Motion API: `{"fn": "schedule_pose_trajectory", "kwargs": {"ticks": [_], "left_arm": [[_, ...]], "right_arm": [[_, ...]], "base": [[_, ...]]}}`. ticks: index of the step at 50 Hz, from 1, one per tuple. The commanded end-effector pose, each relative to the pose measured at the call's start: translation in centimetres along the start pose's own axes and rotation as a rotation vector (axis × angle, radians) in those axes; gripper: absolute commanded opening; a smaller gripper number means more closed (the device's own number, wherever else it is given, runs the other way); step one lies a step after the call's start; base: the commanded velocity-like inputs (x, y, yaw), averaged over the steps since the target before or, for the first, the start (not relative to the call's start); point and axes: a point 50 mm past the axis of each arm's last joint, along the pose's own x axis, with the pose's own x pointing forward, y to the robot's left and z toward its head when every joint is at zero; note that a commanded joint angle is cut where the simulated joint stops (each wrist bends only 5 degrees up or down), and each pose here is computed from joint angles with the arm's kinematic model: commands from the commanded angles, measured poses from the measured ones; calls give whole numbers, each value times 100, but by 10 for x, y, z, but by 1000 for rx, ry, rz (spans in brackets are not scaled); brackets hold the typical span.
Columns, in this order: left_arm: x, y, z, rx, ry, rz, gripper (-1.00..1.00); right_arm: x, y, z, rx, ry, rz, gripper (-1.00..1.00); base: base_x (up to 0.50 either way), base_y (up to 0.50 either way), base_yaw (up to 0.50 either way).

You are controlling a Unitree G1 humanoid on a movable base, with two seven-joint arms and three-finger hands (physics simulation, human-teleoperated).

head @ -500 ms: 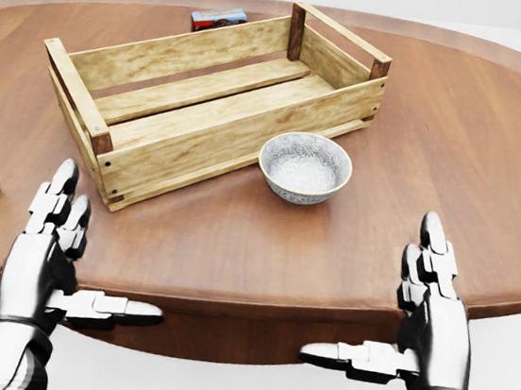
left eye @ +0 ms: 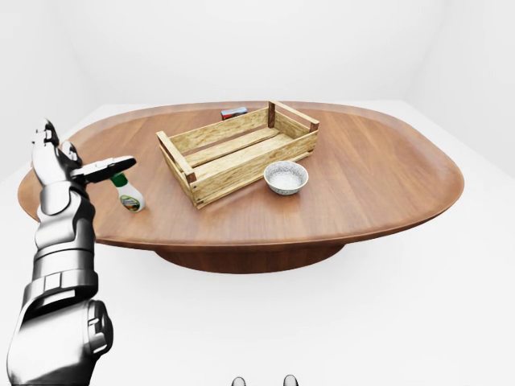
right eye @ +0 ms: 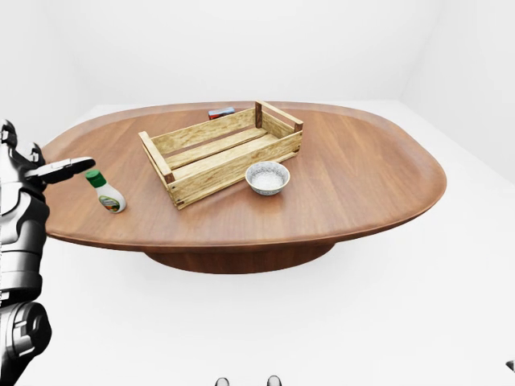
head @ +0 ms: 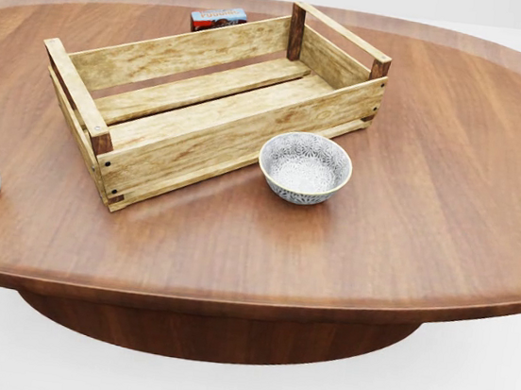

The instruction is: Pick up the salad dressing and put it in the tray.

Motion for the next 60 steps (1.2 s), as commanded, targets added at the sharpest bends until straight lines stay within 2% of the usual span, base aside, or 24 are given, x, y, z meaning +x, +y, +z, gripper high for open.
{"fn": "schedule_pose_trajectory", "kwargs": {"ticks": [1,5,8,21,27,30,33,35,38,40,42,45,54,60], "left_arm": [[21,54,40,-69,-29,236,100],[21,60,41,-72,-20,258,100],[21,64,43,-74,-20,279,100],[20,71,43,-72,-8,319,100],[19,78,46,-92,-8,376,100],[18,86,51,-114,-13,436,100],[14,107,62,-192,-28,581,100],[11,118,68,-199,-39,621,100],[2,143,82,-227,-74,706,100],[-9,168,92,-249,-93,788,100],[-16,180,95,-267,-105,842,100],[-21,188,96,-286,-102,882,100],[-17,181,89,-261,-88,866,100],[-16,179,86,-256,-80,859,100]], "right_arm": [[-4,-14,41,-142,-120,46,100],[-1,-9,47,-205,-135,57,100],[0,-4,52,-209,-167,76,100],[0,-8,43,-230,-129,71,100],[-2,-9,40,-225,-115,53,100],[-2,-8,42,-228,-122,52,100],[-2,-10,40,-223,-112,51,100],[-2,-9,41,-220,-120,53,100],[-2,-9,42,-221,-123,52,100],[-3,-9,41,-227,-116,45,100],[-2,-6,45,-232,-135,49,100],[-1,-5,46,-234,-146,50,100],[-4,-9,39,-225,-106,44,100],[-4,-10,41,-114,-154,58,100]], "base": [[0,0,0],[12,25,0],[23,50,0],[23,50,0],[23,50,0],[23,50,0],[24,50,0],[23,50,0],[23,50,0],[23,50,0],[24,50,0],[25,50,0],[30,46,0],[50,9,0]]}}
